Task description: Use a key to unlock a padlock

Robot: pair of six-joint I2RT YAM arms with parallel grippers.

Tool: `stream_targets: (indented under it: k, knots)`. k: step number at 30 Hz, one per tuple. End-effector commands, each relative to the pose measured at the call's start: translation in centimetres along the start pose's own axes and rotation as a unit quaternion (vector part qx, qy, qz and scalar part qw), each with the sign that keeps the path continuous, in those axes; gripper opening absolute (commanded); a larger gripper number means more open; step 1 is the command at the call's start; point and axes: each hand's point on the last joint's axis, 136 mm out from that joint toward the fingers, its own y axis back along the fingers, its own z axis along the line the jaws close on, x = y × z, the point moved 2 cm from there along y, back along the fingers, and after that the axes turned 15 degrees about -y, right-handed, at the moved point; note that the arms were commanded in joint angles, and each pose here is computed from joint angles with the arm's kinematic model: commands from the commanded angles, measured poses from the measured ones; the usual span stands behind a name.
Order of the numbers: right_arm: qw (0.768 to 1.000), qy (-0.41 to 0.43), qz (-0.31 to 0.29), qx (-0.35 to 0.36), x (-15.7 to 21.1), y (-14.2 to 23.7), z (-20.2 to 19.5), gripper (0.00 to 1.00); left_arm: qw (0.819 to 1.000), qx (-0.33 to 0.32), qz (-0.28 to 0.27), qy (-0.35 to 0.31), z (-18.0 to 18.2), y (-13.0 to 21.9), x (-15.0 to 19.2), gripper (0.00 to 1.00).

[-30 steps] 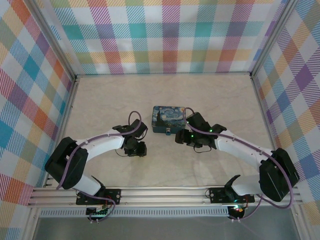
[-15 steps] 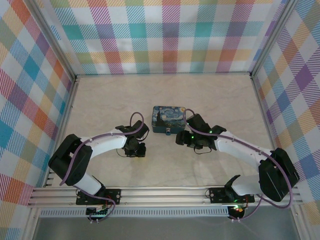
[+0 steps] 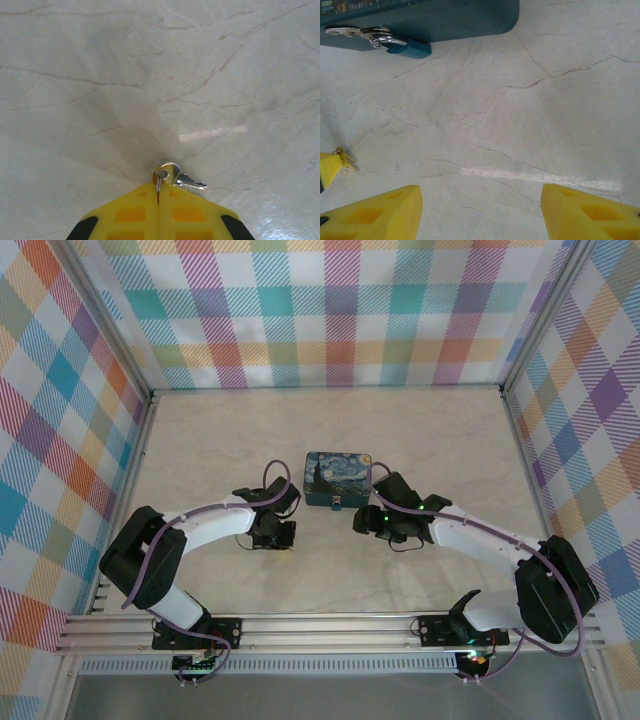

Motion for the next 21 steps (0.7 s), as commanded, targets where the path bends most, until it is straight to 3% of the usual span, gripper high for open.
stream_targets:
  k: [1,10,16,21]
  knots:
    - [1.0,-0.004,-0.007,-0.022,0.1,0.9,0.6,0.64,0.999,0.024,-0.034,-0.029,-1.7,2.5,-1.8,0.0]
    - [0.986,0.042,-0.048,-0.154,-0.3,5.5,4.1,0.63,0.978,0.13,-0.134,-0.097,-6.2,10.4,-5.8,0.0]
    - [0.966,0.092,-0.054,-0.237,0.1,9.1,6.9,0.5,0.947,0.22,-0.178,-0.152,-9.6,15.6,-6.9,0.0]
    - [0.946,0.119,-0.033,-0.298,0.7,11.1,9.5,0.44,0.927,0.256,-0.199,-0.189,-11.4,18.4,-6.8,0.0]
